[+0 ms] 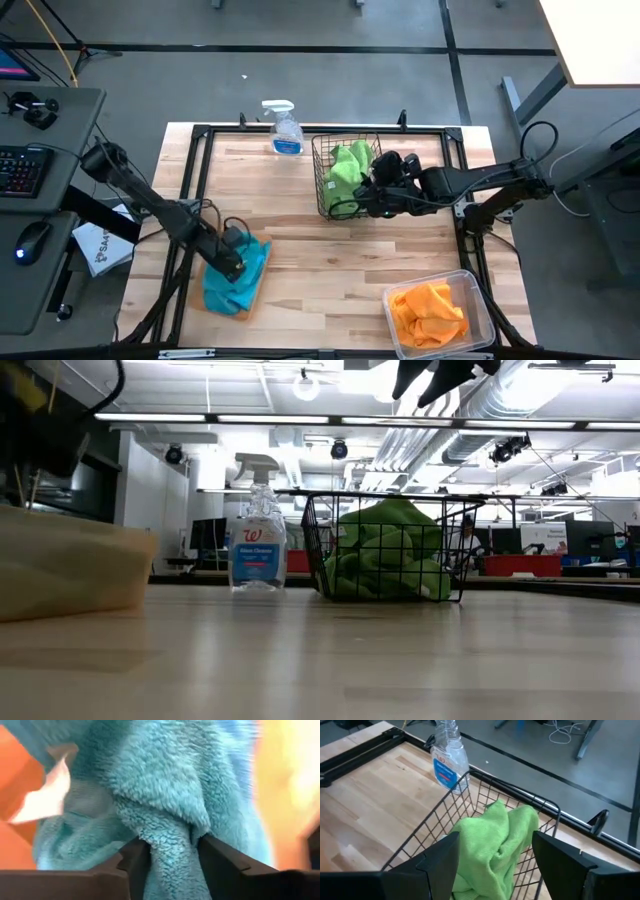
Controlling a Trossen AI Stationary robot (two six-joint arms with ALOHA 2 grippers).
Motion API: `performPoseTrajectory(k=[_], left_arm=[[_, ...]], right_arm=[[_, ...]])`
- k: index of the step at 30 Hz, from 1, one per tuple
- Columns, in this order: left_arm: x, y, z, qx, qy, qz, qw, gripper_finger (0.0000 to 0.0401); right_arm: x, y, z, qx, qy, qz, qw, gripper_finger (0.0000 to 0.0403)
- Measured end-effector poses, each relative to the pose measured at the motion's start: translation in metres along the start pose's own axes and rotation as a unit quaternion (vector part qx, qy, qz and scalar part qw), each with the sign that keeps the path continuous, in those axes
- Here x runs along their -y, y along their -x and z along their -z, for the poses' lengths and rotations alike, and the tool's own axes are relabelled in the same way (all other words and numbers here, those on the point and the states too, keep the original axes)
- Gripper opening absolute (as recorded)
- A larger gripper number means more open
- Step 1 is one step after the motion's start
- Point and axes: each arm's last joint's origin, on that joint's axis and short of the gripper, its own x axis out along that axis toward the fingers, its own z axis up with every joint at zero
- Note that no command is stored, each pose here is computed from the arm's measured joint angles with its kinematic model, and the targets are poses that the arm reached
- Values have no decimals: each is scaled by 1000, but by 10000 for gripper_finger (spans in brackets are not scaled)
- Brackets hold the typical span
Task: Sort microfiber towel by color & place in baskets
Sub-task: Put the blue microfiber cloth into the orange bin, then return to Home Position
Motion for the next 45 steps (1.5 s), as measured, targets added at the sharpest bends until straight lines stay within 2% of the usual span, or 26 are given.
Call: performPoseTrajectory(k=[5, 10, 15, 20, 22, 24, 26, 31, 34, 37, 39, 42, 43, 45], left_arm=[[-4, 30, -6, -12, -5, 83, 997, 175], [-11, 53, -12, 17, -7, 152, 988, 179], [-15, 64, -24, 73, -29, 180, 981, 178], [-13, 61, -26, 19, -57, 189, 980, 177], [-10, 66, -28, 40, -69, 204, 976, 177], [0, 84, -37, 116, -101, 241, 958, 177], [7, 101, -45, 199, -150, 248, 936, 177], [9, 131, -71, 369, -253, 159, 880, 177], [4, 139, -88, 435, -292, 107, 845, 173], [-5, 146, -106, 478, -300, 76, 822, 158], [-15, 148, -116, 495, -289, 78, 816, 139], [-32, 144, -120, 515, -265, 127, 806, 95], [-37, 142, -118, 521, -257, 148, 800, 76], [-49, 127, -113, 521, -238, 178, 800, 34]], right_arm=[[-2, 2, -4, 2, 7, -13, 1000, 245], [-1, 11, -16, 13, 6, -26, 1000, 245], [0, 17, -26, 30, -6, -31, 999, 245], [0, 19, -29, 34, -19, -35, 999, 245], [-1, 19, -30, 36, -24, -38, 998, 245], [-2, 20, -31, 40, -32, -43, 998, 245], [-4, 20, -34, 47, -44, -51, 997, 245], [-6, 18, -40, 64, -50, -61, 995, 245], [-7, 17, -43, 71, -73, -67, 993, 245], [-10, 18, -46, 71, -93, -85, 989, 245], [-11, 18, -46, 67, -95, -97, 988, 245], [-11, 17, -44, 47, -81, -110, 990, 233], [-10, 17, -43, 35, -71, -111, 991, 220], [-7, 16, -37, 5, -62, -111, 992, 174]])
